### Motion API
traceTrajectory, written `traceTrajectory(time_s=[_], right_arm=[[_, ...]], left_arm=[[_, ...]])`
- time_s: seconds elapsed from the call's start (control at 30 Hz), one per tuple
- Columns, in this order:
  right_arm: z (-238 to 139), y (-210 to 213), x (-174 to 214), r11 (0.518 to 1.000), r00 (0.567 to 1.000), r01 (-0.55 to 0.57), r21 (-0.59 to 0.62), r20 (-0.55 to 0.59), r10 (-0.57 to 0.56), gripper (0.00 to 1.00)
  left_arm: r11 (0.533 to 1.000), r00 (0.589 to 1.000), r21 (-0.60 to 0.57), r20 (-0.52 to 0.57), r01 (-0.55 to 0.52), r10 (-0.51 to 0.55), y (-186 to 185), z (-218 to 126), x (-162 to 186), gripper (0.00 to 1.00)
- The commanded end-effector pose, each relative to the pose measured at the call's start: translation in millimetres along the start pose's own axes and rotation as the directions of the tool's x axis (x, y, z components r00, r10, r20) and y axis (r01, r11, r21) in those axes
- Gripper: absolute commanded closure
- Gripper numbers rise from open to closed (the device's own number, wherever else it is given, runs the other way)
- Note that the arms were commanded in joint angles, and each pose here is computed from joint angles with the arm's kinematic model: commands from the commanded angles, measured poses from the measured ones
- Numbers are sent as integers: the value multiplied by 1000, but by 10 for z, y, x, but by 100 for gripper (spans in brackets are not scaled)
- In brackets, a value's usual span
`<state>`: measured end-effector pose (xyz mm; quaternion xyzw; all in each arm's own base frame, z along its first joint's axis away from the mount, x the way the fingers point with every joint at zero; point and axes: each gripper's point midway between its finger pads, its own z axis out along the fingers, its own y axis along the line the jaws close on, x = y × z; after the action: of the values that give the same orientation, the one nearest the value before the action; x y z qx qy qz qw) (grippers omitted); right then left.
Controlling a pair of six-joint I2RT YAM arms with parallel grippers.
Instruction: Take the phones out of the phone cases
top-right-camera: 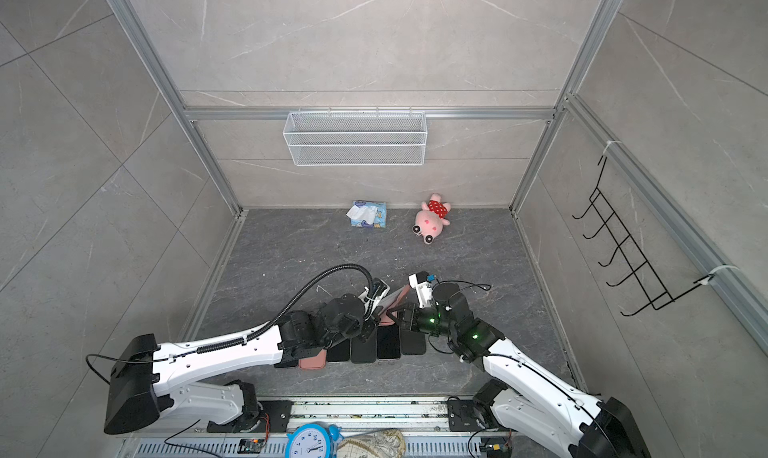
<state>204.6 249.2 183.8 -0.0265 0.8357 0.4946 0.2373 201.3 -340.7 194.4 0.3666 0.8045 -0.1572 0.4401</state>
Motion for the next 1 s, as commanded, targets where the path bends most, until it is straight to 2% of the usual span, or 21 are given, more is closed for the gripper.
traceTrajectory(time_s=[0.0, 0.1, 0.17, 0.27, 0.43, 0.6, 0.73, 0.83, 0.97], right_arm=[[-97, 214, -56, 997, 997, 72, -33, 19, -71, 100], [-149, 57, -26, 996, 998, 62, 66, 6, -63, 100], [-237, -138, 0, 978, 998, 69, 198, -16, -67, 100], [-428, -429, 34, 915, 995, 103, 390, -49, -91, 100], [-654, -703, 47, 842, 995, 99, 531, -42, -90, 100], [-894, -927, 43, 742, 995, 97, 664, -36, -98, 100], [-1212, -1118, -40, 609, 993, 53, 791, 26, -119, 100], [-1394, -1113, -177, 552, 984, -4, 834, 101, -145, 100], [-1732, -886, -462, 528, 950, -68, 846, 217, -226, 100]], left_arm=[[998, 991, -40, 128, 44, -38, 46, -93, -309, 100], [996, 986, -91, 166, 23, -8, 78, -192, -367, 100], [992, 982, -125, 190, 9, 15, 102, -289, -411, 100], [987, 974, -162, 223, 11, 26, 163, -431, -444, 100], [981, 964, -194, 265, 28, 25, 262, -624, -451, 100], [976, 968, -220, 242, -3, 57, 264, -645, -392, 100], [970, 973, -239, 210, -43, 95, 167, -580, -382, 100], [969, 976, -233, 174, -86, 128, -5, -454, -385, 100], [962, 978, -227, 111, -150, 178, -309, -236, -371, 100]])
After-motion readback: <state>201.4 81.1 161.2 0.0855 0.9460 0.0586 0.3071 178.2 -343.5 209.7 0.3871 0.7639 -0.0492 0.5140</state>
